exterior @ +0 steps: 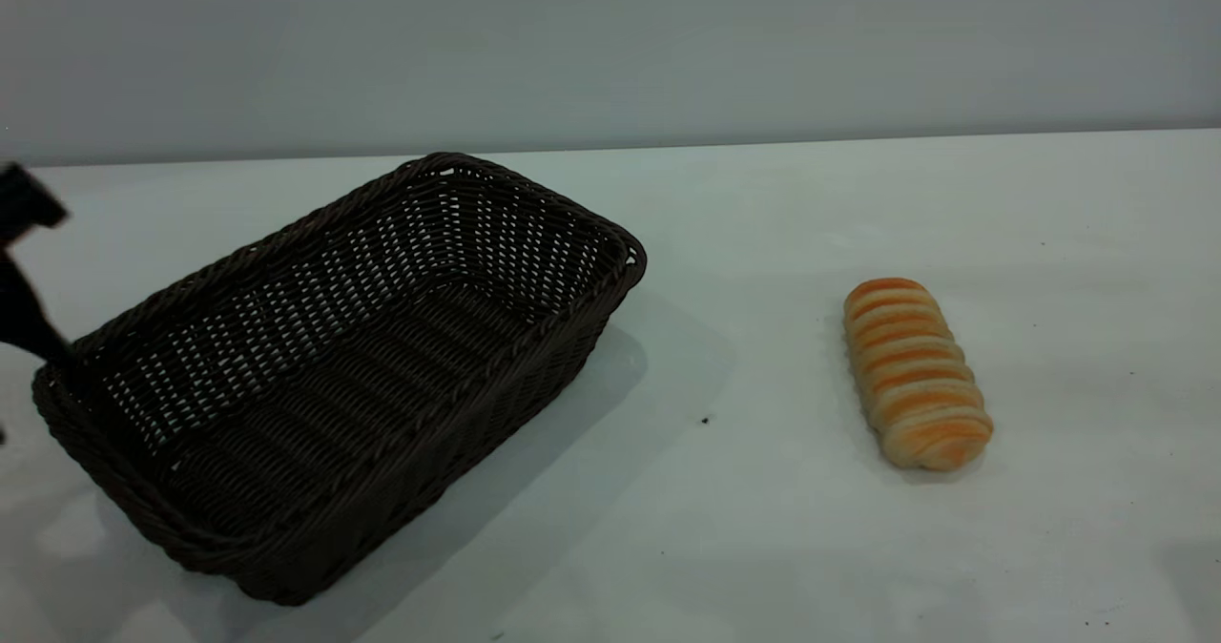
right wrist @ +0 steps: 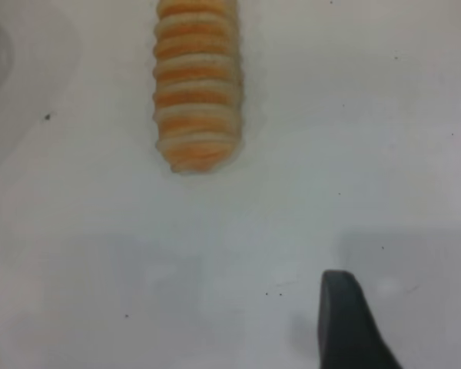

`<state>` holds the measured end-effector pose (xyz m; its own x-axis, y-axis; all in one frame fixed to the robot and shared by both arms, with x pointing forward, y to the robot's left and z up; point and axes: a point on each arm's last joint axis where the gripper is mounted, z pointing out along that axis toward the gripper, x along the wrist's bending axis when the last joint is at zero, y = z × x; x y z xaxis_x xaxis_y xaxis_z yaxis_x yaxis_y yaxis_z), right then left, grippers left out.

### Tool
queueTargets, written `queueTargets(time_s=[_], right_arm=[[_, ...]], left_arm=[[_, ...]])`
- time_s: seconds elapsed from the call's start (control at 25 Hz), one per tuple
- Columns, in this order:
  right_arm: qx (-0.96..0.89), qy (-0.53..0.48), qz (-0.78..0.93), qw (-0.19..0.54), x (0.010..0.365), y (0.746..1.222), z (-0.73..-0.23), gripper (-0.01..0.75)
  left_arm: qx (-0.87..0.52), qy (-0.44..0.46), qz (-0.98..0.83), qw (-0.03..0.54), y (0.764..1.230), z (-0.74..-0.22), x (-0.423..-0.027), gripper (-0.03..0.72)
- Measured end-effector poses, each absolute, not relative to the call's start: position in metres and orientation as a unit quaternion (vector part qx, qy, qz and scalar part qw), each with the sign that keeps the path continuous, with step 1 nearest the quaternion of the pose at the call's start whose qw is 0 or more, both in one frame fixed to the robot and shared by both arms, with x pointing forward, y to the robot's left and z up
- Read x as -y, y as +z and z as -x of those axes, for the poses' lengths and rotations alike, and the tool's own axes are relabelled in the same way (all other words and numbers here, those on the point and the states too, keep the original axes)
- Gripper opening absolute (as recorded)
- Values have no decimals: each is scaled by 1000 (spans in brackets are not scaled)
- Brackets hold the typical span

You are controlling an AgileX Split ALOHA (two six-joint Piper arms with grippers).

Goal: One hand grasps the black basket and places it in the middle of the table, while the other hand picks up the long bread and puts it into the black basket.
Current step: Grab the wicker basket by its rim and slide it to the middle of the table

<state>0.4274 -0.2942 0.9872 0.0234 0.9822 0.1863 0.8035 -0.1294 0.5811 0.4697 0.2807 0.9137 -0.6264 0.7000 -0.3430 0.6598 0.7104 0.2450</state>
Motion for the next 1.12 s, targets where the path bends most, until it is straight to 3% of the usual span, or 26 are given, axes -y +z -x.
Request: queueTargets(time_s=[0.8, 1.12], right_arm=[[-631, 281, -706, 156, 295, 983, -432, 370], [-627, 284, -709, 153, 294, 983, -432, 370]], left_arm=[[-911, 31, -370, 182, 900, -473, -277, 503], [-916, 33, -368, 158, 870, -481, -278, 503]])
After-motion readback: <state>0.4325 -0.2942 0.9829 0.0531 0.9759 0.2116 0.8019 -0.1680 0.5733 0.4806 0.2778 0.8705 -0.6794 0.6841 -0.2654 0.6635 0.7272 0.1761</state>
